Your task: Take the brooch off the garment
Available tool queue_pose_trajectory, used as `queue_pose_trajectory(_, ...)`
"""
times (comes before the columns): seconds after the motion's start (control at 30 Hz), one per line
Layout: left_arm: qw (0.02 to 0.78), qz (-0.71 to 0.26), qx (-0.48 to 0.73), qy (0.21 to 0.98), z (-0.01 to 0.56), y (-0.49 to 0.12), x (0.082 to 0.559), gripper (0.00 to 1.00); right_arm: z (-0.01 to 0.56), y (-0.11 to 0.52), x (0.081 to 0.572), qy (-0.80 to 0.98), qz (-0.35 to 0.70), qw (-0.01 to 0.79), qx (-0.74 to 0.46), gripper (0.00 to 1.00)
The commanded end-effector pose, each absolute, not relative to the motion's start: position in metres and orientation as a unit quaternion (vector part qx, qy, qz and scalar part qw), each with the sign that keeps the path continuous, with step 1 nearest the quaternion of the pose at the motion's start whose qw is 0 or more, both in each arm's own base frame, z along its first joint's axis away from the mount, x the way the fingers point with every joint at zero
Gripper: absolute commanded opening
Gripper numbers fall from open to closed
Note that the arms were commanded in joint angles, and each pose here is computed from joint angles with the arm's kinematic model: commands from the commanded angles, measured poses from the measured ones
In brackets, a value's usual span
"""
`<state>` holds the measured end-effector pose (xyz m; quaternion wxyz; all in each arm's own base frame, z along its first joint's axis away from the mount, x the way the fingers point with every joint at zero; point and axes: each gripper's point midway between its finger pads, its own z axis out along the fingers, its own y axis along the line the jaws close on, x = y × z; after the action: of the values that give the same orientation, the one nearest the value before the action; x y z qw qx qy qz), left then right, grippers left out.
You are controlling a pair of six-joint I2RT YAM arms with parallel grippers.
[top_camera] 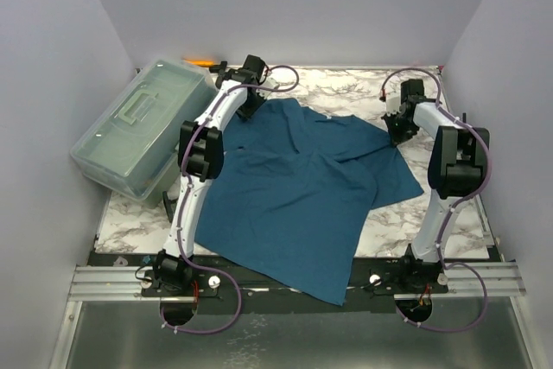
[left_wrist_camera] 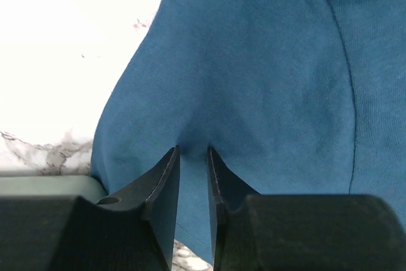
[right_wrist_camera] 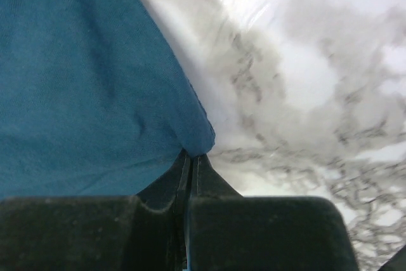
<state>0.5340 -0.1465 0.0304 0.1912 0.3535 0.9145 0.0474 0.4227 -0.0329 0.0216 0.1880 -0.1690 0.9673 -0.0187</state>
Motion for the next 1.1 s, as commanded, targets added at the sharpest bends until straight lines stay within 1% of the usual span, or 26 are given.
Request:
queue_pose_trajectory(0.0,0.164,0.076,0.349,0.919,-0.008,-0.140,0.539,0.23,0.019,-0.053,0.458,0.962,-0.065,0.206,-0.167,0.01)
queue_pose_trajectory(0.13,0.185,0.105,0.340,0.916,-0.008,-0.134,0.556,0.20,0.024,-0.057,0.489,0.957,-0.075,0.229,-0.160,0.01)
queue_pose_trajectory(0.4,0.253,0.169,0.306,0.902,0.008,-0.121,0.596,0.20,0.051,-0.077,0.532,0.945,-0.115,0.265,-0.154,0.01)
queue_pose_trajectory(0.6,0.292,0.175,0.283,0.897,0.017,-0.122,0.614,0.21,0.064,-0.089,0.528,0.946,-0.116,0.264,-0.146,0.01)
queue_pose_trajectory(0.63,0.301,0.170,0.279,0.896,0.019,-0.124,0.617,0.22,0.064,-0.090,0.526,0.947,-0.117,0.263,-0.145,0.01)
queue_pose_trajectory(0.67,0.309,0.166,0.276,0.895,0.022,-0.127,0.619,0.26,0.062,-0.092,0.524,0.948,-0.117,0.261,-0.141,0.01)
queue_pose_trajectory(0.7,0.315,0.158,0.273,0.895,0.024,-0.130,0.621,0.33,0.061,-0.091,0.523,0.948,-0.115,0.261,-0.141,0.03)
queue_pose_trajectory(0.77,0.324,0.142,0.269,0.896,0.027,-0.136,0.623,0.50,0.061,-0.088,0.524,0.949,-0.105,0.263,-0.140,0.30)
queue_pose_trajectory(0.8,0.328,0.133,0.269,0.896,0.031,-0.139,0.623,0.58,0.065,-0.086,0.526,0.948,-0.100,0.267,-0.138,0.51)
queue_pose_trajectory(0.83,0.332,0.128,0.268,0.895,0.036,-0.141,0.622,0.62,0.071,-0.085,0.529,0.947,-0.098,0.273,-0.136,0.61)
queue_pose_trajectory(0.93,0.337,0.109,0.270,0.895,0.051,-0.147,0.617,0.76,0.100,-0.083,0.539,0.942,-0.088,0.294,-0.133,0.68)
queue_pose_trajectory(1.0,0.341,0.096,0.268,0.896,0.068,-0.150,0.610,0.83,0.119,-0.076,0.538,0.941,-0.068,0.303,-0.137,0.69)
queue_pose_trajectory(1.07,0.339,0.061,0.265,0.901,0.086,-0.159,0.595,0.89,0.133,-0.065,0.528,0.940,-0.043,0.305,-0.148,0.70)
